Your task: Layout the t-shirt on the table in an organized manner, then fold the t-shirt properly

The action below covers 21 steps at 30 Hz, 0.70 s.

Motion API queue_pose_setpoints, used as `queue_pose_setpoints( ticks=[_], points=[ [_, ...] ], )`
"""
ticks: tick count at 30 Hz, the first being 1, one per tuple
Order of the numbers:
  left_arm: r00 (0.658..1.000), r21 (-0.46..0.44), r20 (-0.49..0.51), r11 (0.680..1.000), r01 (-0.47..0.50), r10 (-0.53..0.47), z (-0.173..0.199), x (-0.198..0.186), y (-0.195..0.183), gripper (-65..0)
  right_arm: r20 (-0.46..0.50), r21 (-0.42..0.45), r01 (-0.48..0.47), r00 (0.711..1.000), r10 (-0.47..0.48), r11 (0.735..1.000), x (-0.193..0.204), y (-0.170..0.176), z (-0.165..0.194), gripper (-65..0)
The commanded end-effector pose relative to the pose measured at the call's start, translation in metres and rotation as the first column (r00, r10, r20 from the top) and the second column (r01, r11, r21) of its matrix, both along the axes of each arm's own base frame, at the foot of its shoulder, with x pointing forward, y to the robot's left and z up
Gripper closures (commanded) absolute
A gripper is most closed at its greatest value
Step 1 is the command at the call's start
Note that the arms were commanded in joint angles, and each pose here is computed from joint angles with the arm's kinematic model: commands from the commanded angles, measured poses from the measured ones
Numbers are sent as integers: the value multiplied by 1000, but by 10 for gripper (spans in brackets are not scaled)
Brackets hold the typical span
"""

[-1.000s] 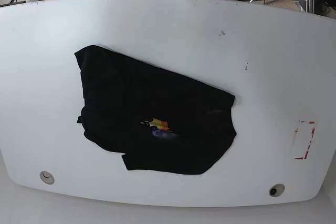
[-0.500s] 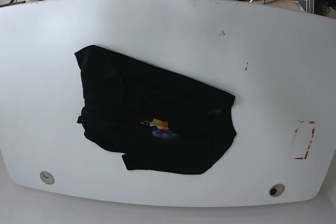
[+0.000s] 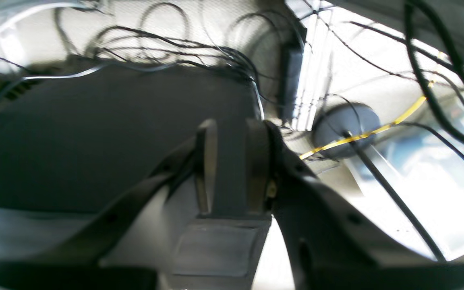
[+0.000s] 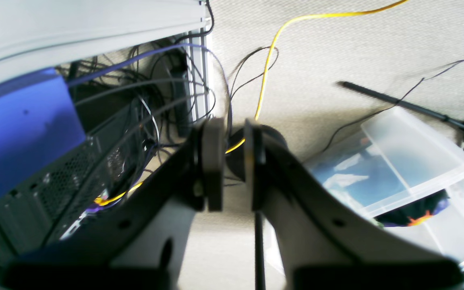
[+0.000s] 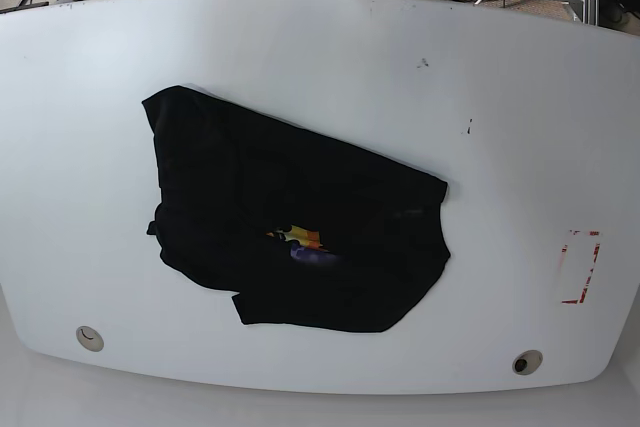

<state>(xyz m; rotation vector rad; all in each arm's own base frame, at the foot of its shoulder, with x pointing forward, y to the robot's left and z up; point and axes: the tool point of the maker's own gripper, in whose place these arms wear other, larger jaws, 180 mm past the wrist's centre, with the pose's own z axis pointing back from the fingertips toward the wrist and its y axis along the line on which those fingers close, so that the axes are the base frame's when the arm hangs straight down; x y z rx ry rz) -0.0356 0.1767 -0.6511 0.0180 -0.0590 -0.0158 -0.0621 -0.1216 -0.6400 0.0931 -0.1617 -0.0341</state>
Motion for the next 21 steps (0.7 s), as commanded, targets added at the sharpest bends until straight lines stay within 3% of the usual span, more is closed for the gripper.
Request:
queue_pose_setpoints(
  ticks=[1, 21],
  points=[
    [1000, 11, 0, 1000, 4, -4, 4, -10, 4, -114, 53, 5, 1, 999, -1, 1000, 7, 3, 7, -79],
    [987, 100, 138, 993, 68, -82, 57, -27, 28, -114, 139, -61, -20, 990, 28, 998, -18, -13, 54, -79]
  ],
)
